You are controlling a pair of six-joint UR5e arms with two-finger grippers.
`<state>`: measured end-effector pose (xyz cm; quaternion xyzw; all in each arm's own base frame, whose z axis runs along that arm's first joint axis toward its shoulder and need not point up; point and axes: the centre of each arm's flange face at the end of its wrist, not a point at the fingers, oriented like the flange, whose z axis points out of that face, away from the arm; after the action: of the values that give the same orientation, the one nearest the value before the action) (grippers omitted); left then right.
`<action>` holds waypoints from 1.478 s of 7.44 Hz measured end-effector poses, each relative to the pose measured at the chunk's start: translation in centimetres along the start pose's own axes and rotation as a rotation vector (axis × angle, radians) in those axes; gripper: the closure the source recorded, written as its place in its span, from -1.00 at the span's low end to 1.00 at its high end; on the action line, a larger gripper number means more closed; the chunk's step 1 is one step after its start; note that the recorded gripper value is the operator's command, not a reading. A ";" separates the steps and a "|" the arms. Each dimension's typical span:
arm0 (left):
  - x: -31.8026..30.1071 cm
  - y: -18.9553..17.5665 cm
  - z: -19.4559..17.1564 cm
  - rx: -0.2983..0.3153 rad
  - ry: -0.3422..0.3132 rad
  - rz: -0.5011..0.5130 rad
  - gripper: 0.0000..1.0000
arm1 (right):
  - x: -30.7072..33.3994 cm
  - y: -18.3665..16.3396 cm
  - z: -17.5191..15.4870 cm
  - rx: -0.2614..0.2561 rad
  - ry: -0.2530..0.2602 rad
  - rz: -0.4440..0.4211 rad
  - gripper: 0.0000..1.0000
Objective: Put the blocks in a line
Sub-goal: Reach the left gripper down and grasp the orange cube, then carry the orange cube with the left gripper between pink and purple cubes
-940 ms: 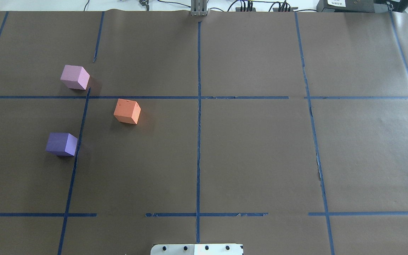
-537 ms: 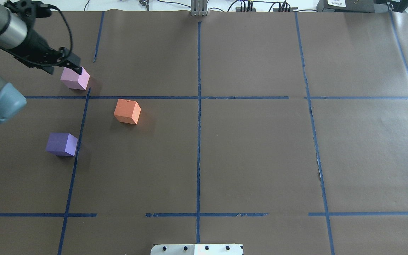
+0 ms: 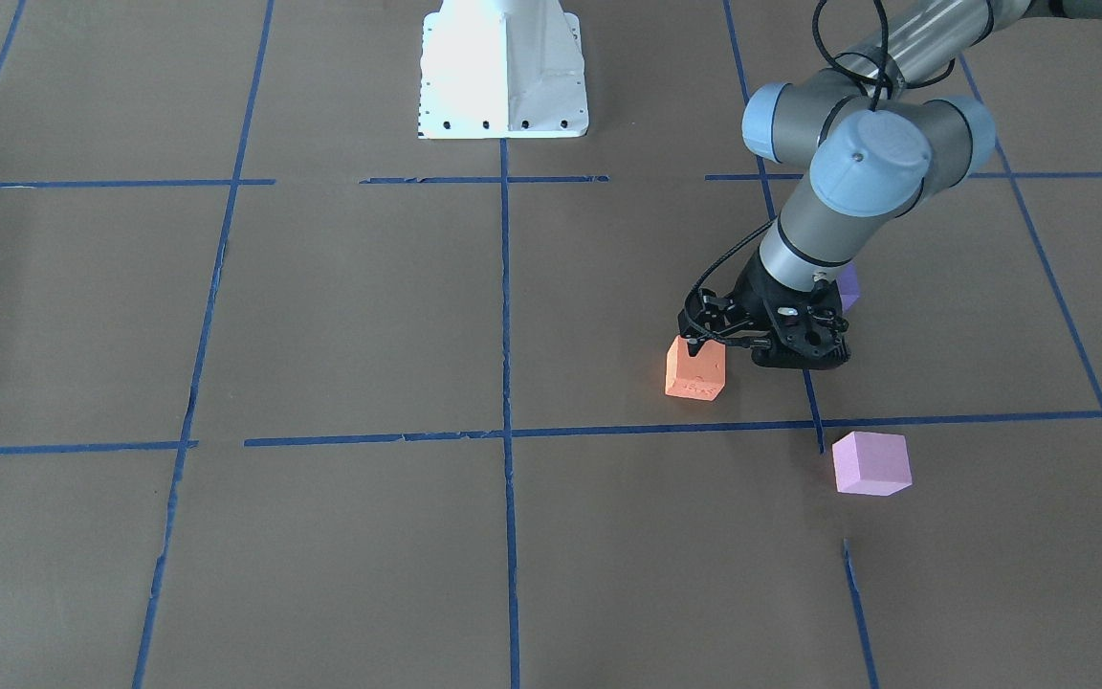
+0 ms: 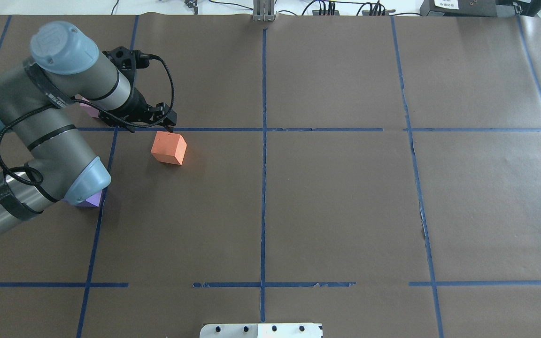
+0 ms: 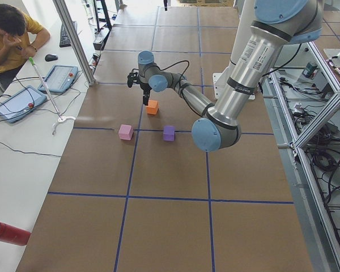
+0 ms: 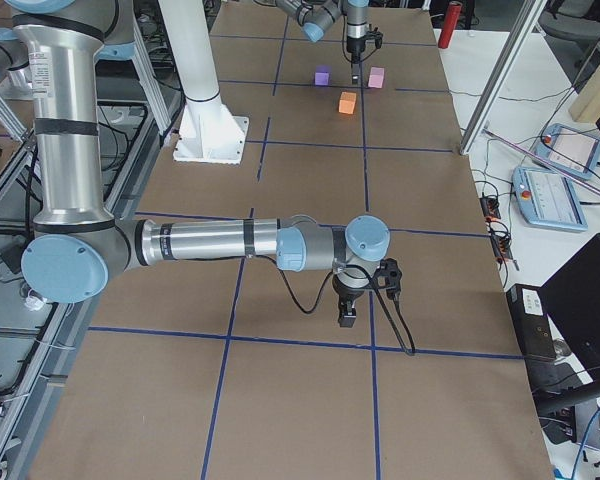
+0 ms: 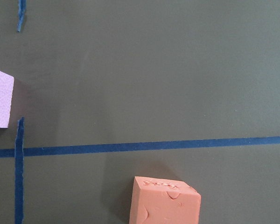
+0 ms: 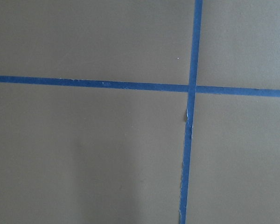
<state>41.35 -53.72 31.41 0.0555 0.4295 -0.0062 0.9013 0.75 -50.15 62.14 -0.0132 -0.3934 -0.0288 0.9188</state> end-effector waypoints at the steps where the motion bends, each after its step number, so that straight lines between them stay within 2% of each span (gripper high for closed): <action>1: 0.5 0.6 0.9 -0.003 -0.009 -0.003 -1.00 | 0.0 0.0 0.0 0.000 0.000 0.000 -1.00; 4: 0.6 1.4 3.8 -0.002 -0.034 -0.003 -1.00 | 0.0 0.0 0.0 0.000 0.000 0.000 -1.00; 6: 0.3 1.9 6.2 -0.003 -0.026 0.012 -0.98 | 0.0 0.0 0.0 0.001 0.000 -0.001 -1.00; 7: 0.4 2.3 7.0 -0.008 -0.025 0.016 -0.81 | 0.0 0.0 0.0 0.001 0.000 -0.001 -1.00; 8: 0.6 2.6 7.5 -0.012 -0.025 0.017 -0.08 | 0.0 0.0 0.0 0.000 0.000 0.000 -1.00; 9: 0.8 3.0 7.8 -0.016 -0.024 0.018 0.73 | 0.0 0.0 0.0 0.000 0.000 0.000 -1.00; 11: 1.0 3.2 7.6 -0.020 -0.018 0.022 0.75 | 0.0 0.0 0.0 0.000 0.000 0.000 -1.00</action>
<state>48.05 -51.32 35.72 0.0508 0.4210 0.0075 0.9056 0.75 -50.14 62.15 -0.0134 -0.3934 -0.0288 0.9188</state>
